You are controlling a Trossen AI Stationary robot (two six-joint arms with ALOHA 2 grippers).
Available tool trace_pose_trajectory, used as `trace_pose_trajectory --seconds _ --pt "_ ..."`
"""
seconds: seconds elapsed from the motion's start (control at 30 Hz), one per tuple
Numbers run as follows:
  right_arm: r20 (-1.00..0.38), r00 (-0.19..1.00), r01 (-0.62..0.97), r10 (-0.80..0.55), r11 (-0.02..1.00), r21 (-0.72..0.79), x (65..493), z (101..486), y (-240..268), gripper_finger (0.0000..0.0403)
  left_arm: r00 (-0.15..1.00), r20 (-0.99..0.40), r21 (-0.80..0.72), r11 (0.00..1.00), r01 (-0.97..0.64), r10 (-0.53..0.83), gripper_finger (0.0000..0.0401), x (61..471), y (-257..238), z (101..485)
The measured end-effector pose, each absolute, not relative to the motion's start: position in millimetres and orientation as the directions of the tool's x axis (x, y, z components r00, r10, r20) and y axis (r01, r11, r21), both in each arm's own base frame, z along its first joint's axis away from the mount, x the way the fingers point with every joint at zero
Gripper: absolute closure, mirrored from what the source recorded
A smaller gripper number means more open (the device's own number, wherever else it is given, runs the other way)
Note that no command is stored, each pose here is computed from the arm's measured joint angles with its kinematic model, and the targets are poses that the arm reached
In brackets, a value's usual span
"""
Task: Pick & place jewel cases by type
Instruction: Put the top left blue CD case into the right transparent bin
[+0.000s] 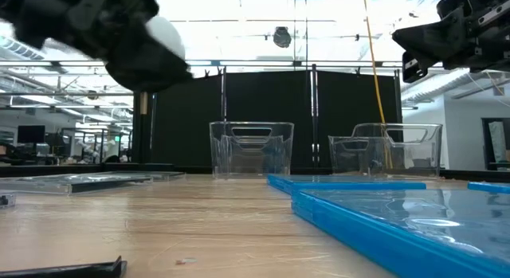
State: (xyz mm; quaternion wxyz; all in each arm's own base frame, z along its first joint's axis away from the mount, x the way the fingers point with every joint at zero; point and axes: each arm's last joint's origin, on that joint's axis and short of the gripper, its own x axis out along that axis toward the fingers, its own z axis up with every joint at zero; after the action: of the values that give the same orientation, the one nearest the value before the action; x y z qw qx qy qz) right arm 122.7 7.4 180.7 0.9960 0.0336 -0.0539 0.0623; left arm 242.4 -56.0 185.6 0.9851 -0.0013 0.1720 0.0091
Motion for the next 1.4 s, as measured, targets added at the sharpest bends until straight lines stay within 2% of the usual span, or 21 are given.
trace_pose_trajectory --seconds 0.13,0.3,0.5,0.7,0.77,0.83,0.9,0.97,1.07,1.27,1.4 --pt "0.111 0.986 -0.133 0.122 0.986 0.100 123 181 7 0.0399 0.905 -0.425 0.038 0.999 -0.016 0.030 0.0222 278 -64 181" --pt "0.111 0.987 -0.138 0.120 0.976 0.171 123 181 7 0.0399 0.838 -0.544 0.003 0.999 -0.044 0.039 0.0222 311 -73 154" --pt "0.115 0.987 -0.132 0.115 0.979 0.157 123 181 7 0.0399 0.780 -0.623 -0.103 0.995 -0.012 -0.056 0.0222 336 -80 126" --pt "0.097 0.989 -0.128 0.114 0.980 0.152 124 180 7 0.0399 0.762 -0.646 -0.105 0.994 -0.042 -0.036 0.0222 346 -73 113" --pt "0.023 0.992 -0.126 0.124 0.979 0.162 127 173 8 0.0399 0.759 -0.651 -0.105 0.993 -0.060 -0.023 0.0222 347 -68 112" --pt "-0.151 0.979 -0.109 0.135 0.980 0.169 132 164 11 0.0399 0.750 -0.661 -0.113 0.989 -0.098 -0.001 0.0222 348 -60 111" --pt "-0.255 0.960 -0.080 0.116 0.986 0.145 142 171 14 0.0399 0.744 -0.668 -0.117 0.984 -0.136 0.023 0.0222 349 -51 110" --pt "-0.377 0.922 -0.053 0.089 0.993 0.106 154 174 18 0.0399 0.742 -0.669 -0.124 0.979 -0.164 0.040 0.0222 349 -44 110" --pt "-0.580 0.808 -0.095 0.101 0.995 0.042 169 162 26 0.0399 0.741 -0.669 -0.124 0.974 -0.190 0.059 0.0222 351 -34 110" --pt "-0.760 0.643 -0.170 0.099 0.985 -0.016 198 140 39 0.0387 0.732 -0.680 -0.153 0.972 -0.176 0.025 0.0222 351 -26 109" --pt "-0.813 0.579 -0.174 0.066 0.984 -0.044 208 124 40 0.0340 0.735 -0.678 -0.141 0.979 -0.145 0.011 0.0222 351 -30 109"
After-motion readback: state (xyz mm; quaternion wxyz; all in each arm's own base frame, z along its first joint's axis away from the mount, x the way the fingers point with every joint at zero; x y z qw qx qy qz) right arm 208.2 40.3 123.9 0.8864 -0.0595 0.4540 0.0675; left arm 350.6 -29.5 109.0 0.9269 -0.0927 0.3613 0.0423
